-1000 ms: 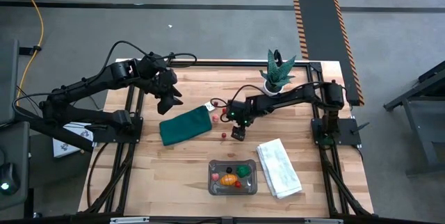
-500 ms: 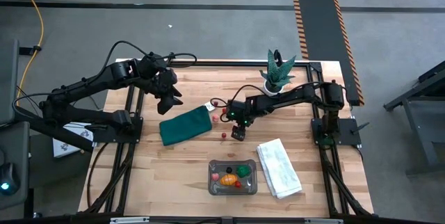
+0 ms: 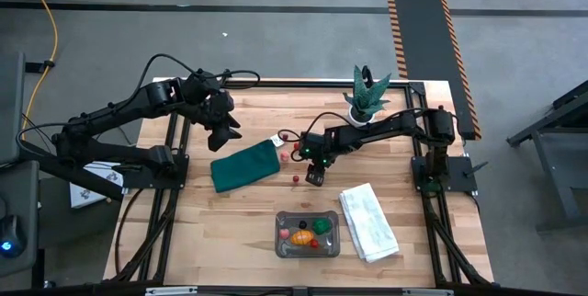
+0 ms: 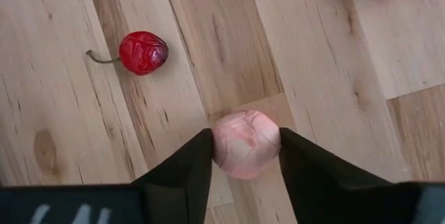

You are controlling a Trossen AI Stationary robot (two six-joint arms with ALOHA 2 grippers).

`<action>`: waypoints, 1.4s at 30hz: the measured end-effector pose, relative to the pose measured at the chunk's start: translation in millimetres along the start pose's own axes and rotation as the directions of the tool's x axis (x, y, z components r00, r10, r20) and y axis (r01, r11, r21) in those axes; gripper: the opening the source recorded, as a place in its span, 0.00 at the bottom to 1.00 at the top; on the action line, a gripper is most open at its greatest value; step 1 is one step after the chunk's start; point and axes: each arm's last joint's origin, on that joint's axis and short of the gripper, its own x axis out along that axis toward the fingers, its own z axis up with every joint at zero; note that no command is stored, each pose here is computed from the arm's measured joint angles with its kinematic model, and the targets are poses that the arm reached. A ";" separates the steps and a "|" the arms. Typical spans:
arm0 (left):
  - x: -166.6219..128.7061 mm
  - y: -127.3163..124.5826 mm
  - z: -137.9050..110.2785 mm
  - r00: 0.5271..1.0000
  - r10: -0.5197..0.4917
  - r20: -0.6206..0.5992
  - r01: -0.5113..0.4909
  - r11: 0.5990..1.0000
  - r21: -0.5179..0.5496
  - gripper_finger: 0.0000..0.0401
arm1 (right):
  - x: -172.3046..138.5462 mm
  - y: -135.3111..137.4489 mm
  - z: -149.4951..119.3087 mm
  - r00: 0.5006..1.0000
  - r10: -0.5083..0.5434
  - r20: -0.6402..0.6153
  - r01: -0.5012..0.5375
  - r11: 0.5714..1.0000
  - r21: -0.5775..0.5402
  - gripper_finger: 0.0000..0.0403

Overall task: Pick and placing Produce into tupperware
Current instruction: Put the right pink peach into the black bin

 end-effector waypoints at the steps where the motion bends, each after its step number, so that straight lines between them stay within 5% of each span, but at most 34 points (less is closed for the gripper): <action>1: -0.1 0.0 0.0 1.000 0.000 0.000 0.000 1.000 0.000 0.45 | 0.0 0.0 0.0 1.000 0.000 0.000 0.000 1.000 0.000 0.35; 12: -0.1 0.0 0.0 1.000 0.001 0.001 -0.001 1.000 0.000 0.45 | -10.1 -2.8 5.7 1.000 0.014 0.021 -0.015 1.000 0.014 0.35; 27: -0.2 0.0 0.1 1.000 -0.001 0.001 0.001 1.000 -0.004 0.45 | -84.2 -7.9 65.0 0.991 0.069 0.118 -0.059 0.994 -0.093 0.35; 42: -0.2 0.1 -3.6 0.999 -0.001 -0.035 0.000 1.000 -0.020 0.45 | -116.2 14.8 59.9 0.989 0.137 -0.055 -0.147 0.947 -0.286 0.35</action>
